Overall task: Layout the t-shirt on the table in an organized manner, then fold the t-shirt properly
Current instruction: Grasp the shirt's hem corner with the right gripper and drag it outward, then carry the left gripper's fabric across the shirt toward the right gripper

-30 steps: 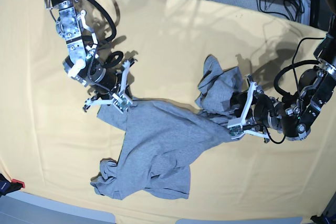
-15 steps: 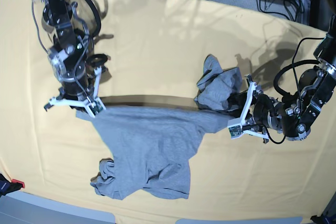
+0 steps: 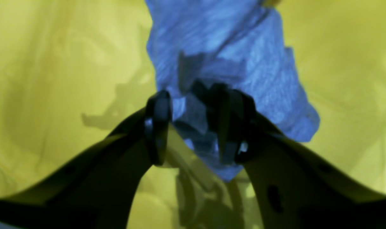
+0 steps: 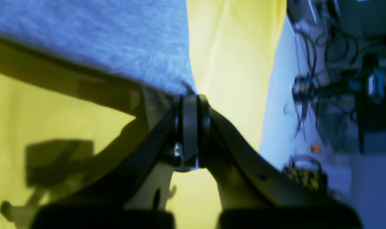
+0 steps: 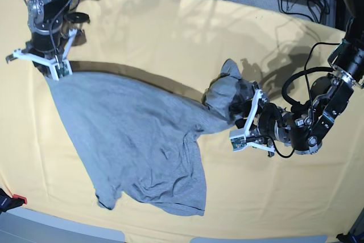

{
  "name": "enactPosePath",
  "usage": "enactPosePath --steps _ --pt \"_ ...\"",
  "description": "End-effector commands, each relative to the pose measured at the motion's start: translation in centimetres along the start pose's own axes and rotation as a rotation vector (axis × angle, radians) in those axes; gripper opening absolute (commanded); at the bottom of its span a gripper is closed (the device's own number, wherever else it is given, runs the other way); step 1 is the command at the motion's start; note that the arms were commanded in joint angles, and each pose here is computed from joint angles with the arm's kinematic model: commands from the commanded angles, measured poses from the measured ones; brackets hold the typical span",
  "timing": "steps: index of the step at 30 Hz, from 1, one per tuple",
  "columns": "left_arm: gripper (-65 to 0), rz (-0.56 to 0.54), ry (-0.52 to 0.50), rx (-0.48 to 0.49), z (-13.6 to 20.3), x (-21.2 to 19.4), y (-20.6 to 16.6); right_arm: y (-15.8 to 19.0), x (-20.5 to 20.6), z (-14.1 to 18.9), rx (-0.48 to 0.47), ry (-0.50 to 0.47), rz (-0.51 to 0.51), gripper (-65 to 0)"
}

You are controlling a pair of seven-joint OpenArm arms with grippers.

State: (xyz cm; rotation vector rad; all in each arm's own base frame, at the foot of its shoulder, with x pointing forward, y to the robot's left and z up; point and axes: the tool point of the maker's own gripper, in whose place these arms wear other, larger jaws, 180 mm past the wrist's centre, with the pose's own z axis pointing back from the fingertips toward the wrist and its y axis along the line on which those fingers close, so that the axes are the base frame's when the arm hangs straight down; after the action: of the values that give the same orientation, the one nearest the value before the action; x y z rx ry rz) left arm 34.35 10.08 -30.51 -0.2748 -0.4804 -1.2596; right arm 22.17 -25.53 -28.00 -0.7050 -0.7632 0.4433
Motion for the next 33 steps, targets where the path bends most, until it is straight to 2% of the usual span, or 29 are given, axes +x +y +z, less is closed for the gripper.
enactPosePath --steps 1,5,9,12,20,22,25,28,33 --pt "-39.4 -0.016 -0.047 0.028 1.1 1.6 1.0 -1.5 0.0 0.5 -0.048 -0.006 0.004 -65.0" --pt "-39.4 -0.028 -0.068 0.014 0.5 2.7 0.5 -1.5 -2.9 1.4 -0.043 0.085 0.026 -65.0" --pt "-39.4 -0.03 -0.073 0.011 0.4 3.0 0.4 0.2 -5.8 2.4 0.036 0.187 0.069 -65.0" --pt "-39.4 -0.03 -0.072 0.011 0.4 2.9 0.5 0.6 -7.5 3.1 0.049 0.244 0.1 -65.0" --pt "-39.6 -0.018 -0.036 -0.01 0.4 2.3 0.1 -3.2 -7.9 3.1 -0.121 0.253 0.096 -65.0" --pt "-44.6 -0.008 -0.009 -0.032 0.4 1.8 -0.3 -4.4 -8.3 3.1 -0.15 0.265 0.094 -65.0" --pt "-63.1 0.011 0.039 -0.081 0.5 0.9 -1.2 -6.4 -8.5 3.1 -0.207 0.263 0.088 -65.0" --pt "-65.0 0.03 0.058 -0.144 0.8 0.4 -2.3 -7.1 -8.4 3.0 -0.217 0.242 0.062 -65.0" --pt "-65.0 0.047 0.049 -0.268 2.4 -0.8 -4.1 -4.4 -8.2 2.5 -0.058 0.215 0.002 -65.0"
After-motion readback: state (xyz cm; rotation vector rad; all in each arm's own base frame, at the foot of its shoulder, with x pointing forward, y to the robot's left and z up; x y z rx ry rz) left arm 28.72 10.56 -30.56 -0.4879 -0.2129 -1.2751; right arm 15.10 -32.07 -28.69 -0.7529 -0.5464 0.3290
